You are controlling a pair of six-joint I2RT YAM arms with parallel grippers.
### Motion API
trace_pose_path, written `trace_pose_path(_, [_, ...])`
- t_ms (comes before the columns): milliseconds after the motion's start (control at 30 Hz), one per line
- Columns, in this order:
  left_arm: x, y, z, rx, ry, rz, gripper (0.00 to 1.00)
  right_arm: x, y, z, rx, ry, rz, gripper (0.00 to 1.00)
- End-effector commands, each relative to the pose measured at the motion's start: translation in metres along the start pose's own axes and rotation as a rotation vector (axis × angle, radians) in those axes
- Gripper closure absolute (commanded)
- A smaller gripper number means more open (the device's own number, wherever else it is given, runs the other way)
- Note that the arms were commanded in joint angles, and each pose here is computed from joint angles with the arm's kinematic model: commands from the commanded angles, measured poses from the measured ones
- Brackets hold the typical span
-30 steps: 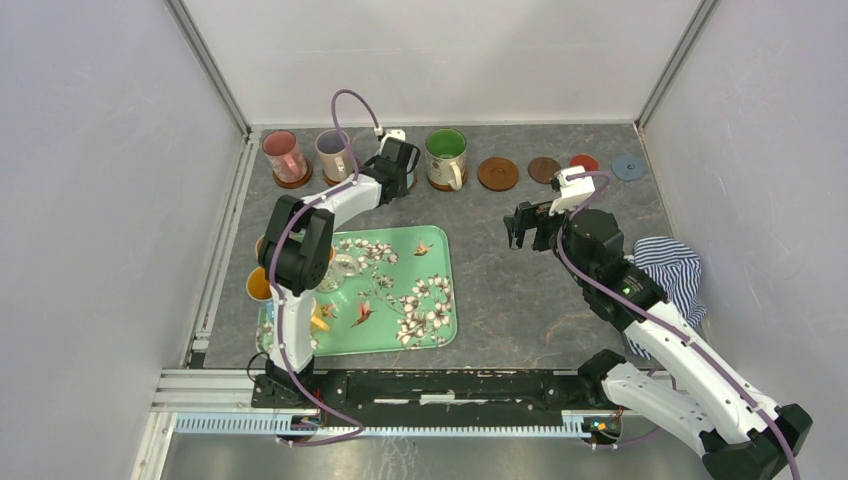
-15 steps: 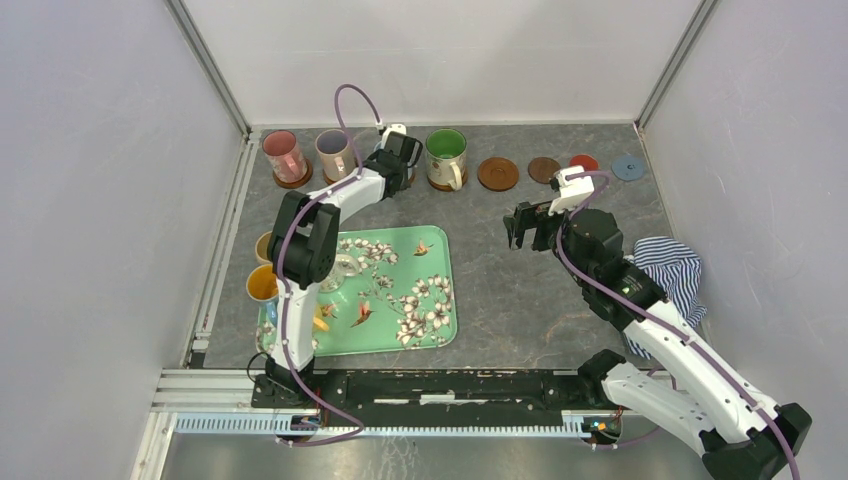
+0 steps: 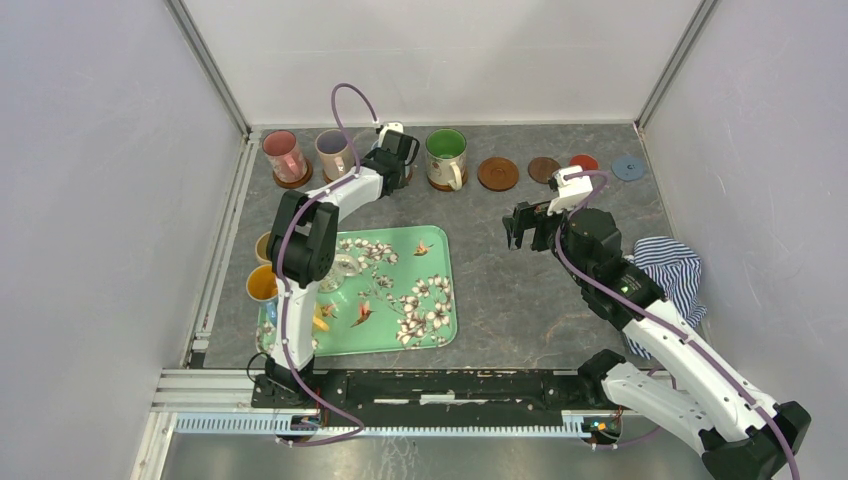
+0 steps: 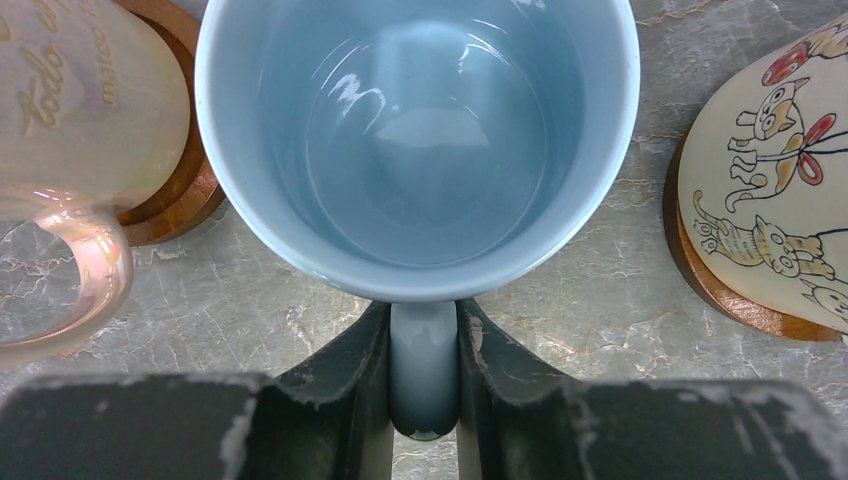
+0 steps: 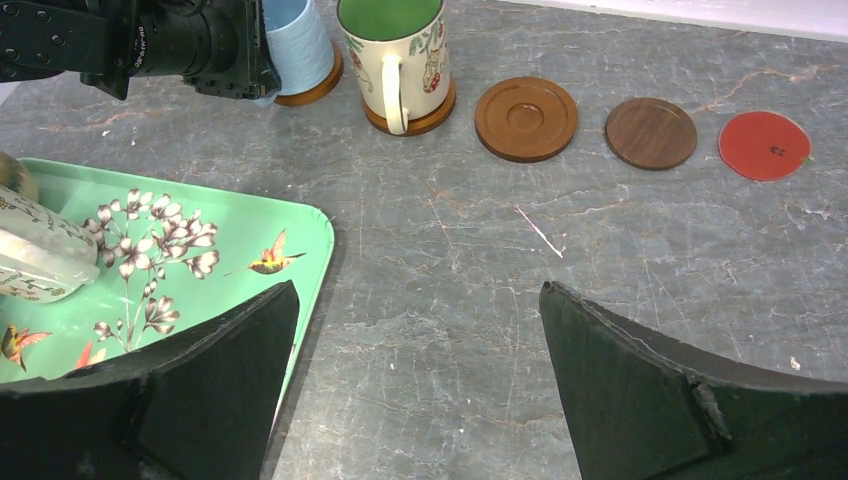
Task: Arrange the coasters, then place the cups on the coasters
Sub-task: Place the cup on the coaster.
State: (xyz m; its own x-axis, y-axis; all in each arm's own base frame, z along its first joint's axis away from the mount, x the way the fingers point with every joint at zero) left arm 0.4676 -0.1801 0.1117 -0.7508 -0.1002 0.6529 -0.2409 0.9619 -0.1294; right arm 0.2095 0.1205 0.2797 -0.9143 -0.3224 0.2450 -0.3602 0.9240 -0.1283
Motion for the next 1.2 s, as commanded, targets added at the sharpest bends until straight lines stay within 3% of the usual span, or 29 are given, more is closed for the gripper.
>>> trace_pose_path(0, [0.010,-0.002,-0.029,-0.001,-0.074,0.020,0.78,0.002,0.000,-0.017,-0.011,-0.059,-0.007,0.02])
trace_pose_path(167, [0.018,-0.003,-0.037,0.006,-0.093,0.028,0.64,0.001,0.000,-0.018,-0.014,-0.061,-0.008,0.02])
trace_pose_path(467, [0.030,-0.004,-0.052,0.017,-0.126,0.043,0.50,0.002,0.000,-0.017,-0.013,-0.062,-0.010,0.02])
trace_pose_path(900, [0.058,-0.005,-0.065,0.034,-0.150,0.085,0.37,0.000,0.002,-0.015,-0.014,-0.063,-0.021,0.02])
trace_pose_path(1167, [0.103,-0.006,-0.062,0.062,-0.151,0.098,0.30,-0.002,0.004,-0.009,-0.019,-0.067,-0.035,0.02])
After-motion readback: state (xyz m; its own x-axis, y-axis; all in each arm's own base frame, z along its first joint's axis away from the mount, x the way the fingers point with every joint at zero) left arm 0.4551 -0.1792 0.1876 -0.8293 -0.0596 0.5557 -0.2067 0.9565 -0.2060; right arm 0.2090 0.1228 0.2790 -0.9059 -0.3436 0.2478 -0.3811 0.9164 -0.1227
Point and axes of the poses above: each gripper's point midway between its finger pads, its own x axis back along the fingers, its own y axis along the line the jaws close on, z = x × y, the point moved 8 cm from there along x, back along the fingers, and after that the axes turned 14 degrees about x, right-handed, at the moved point
